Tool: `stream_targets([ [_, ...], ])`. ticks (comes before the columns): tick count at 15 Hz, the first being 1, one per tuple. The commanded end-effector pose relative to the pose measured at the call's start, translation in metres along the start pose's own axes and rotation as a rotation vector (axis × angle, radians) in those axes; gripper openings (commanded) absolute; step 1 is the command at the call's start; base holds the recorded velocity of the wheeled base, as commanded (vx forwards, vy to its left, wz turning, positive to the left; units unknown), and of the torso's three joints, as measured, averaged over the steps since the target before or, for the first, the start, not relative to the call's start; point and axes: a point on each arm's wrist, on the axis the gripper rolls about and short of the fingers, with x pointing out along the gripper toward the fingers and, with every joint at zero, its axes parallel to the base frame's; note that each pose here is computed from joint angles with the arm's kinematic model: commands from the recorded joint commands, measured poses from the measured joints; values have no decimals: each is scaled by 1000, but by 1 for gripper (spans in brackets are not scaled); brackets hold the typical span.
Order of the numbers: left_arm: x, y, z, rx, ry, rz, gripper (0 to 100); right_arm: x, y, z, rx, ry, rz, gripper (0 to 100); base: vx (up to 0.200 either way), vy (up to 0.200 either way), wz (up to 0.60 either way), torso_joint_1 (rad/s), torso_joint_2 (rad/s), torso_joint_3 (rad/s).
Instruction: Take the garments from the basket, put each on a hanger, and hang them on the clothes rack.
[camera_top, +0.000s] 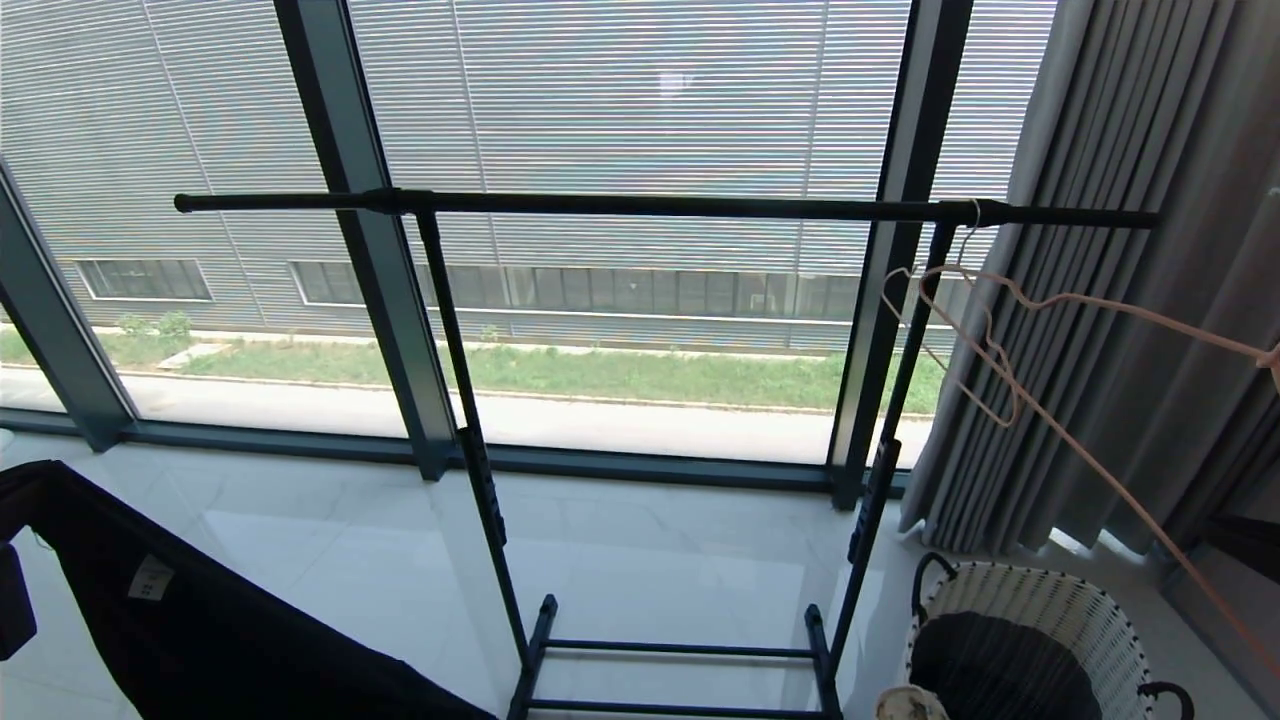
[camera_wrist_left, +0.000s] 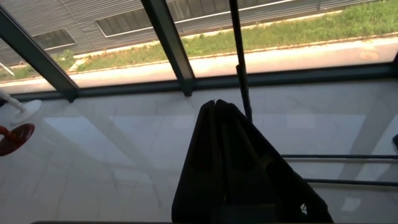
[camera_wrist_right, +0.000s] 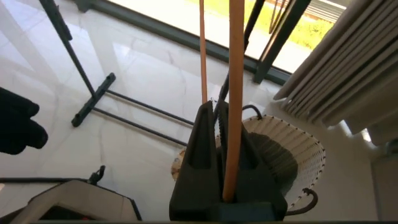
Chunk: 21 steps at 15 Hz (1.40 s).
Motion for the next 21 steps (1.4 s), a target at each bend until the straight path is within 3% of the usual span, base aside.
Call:
stream_targets([
  [1, 0, 0, 0, 1, 1, 0, 0, 0, 1, -4, 1, 12, 3, 0, 0, 200, 0, 2, -2, -2],
  [4, 0, 0, 0, 3, 3, 0, 0, 1, 1, -9, -22, 33, 8, 0, 0, 200, 0, 2, 1, 1],
  [11, -1, -4, -12, 5, 22, -30, 0, 3, 1, -12, -27, 46, 10, 0, 0, 0, 0, 0, 0, 0],
  [15, 8, -8, -8, -46, 35, -83, 0, 11, 5, -36, -65, 130, 127, 0, 0, 0, 0, 0, 0, 0],
  [18, 18, -13, 12, -79, 14, -128, 0, 11, 20, -53, -182, 150, 323, 0, 0, 0, 0, 0, 0, 0],
  [21, 48, -29, 48, -194, -9, -121, 0, 17, 33, -59, -230, 186, 455, 0, 0, 0, 0, 0, 0, 0],
])
